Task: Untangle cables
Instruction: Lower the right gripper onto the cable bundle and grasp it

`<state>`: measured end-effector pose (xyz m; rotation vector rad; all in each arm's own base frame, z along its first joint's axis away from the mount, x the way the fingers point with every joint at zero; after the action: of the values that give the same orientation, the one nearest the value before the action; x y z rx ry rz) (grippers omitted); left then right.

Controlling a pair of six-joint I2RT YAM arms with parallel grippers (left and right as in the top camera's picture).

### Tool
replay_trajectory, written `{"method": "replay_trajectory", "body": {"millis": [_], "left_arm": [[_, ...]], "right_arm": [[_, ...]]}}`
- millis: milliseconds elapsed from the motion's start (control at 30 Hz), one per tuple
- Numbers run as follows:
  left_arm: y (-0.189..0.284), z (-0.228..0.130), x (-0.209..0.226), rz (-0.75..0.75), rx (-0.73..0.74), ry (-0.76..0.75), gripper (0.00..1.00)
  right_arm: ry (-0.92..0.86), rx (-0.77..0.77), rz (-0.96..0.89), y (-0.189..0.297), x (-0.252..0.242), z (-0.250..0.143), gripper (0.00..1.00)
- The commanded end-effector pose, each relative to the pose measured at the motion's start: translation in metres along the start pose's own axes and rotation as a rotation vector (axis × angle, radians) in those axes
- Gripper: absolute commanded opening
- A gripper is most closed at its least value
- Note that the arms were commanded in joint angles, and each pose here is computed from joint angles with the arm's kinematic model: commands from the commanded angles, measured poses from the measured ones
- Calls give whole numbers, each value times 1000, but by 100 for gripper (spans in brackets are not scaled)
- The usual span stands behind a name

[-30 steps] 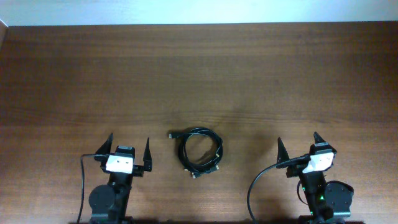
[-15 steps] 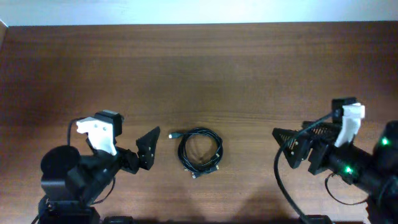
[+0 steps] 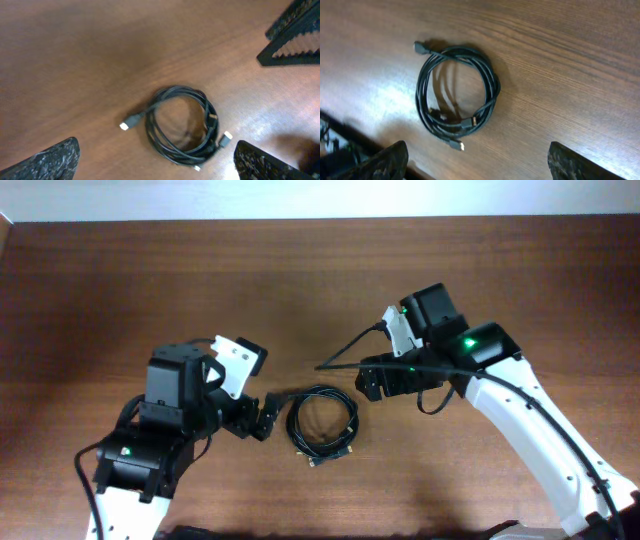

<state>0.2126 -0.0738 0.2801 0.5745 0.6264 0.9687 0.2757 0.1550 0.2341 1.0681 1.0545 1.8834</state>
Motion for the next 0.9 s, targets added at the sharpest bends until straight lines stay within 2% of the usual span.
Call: {"method": "replay_trajectory", "body": {"millis": [0,167,233,333,400,467,533,567,600,633,800,867], "left_arm": [[14,15,1,67,-59,-26,99],[14,14,1,61,-57,-25,99],[14,13,1,61,-53,-24,99],[14,13,1,61,-51,-23,99],[14,13,1,61,-50,-23,99],[14,13,1,61,-50,-23,99],[14,13,1,60,-50,-23,99],[14,13,1,61,-50,-23,99],[14,13,1,60,-50,-23,99],[14,13,1,60,-50,-23,99],[14,13,1,60,-49,-23,99],[14,13,1,61,-49,-23,99]], "right_arm": [[-167,10,-82,-32,-4,6,86],[-184,114,-84,-112,21,1,72],[-277,114,-179,-122,20,-5,59],[-576,91,-321,-127,4,-21,59],[-661,112,-358,-134,-3,-37,59],[-644,118,-354,-142,1,-46,57],[-612,110,-331,-146,13,-47,51],[-593,100,-307,-148,20,-45,39],[-586,91,-292,-149,24,-44,17],[-586,93,-294,-149,23,-44,4],[-550,89,-298,-149,22,-43,4],[-356,61,-255,-126,36,-18,4]]}}
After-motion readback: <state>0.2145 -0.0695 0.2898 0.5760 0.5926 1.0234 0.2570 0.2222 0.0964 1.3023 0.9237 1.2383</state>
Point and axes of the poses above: each gripper's point midway between its finger pads, its own y axis back along the fingers, its own x axis along the line the jaws close on, z = x × y, the point moved 8 cm from there along y, back along the fingers, and after that the axes turned 8 degrees about y, right-handed, at the moved point
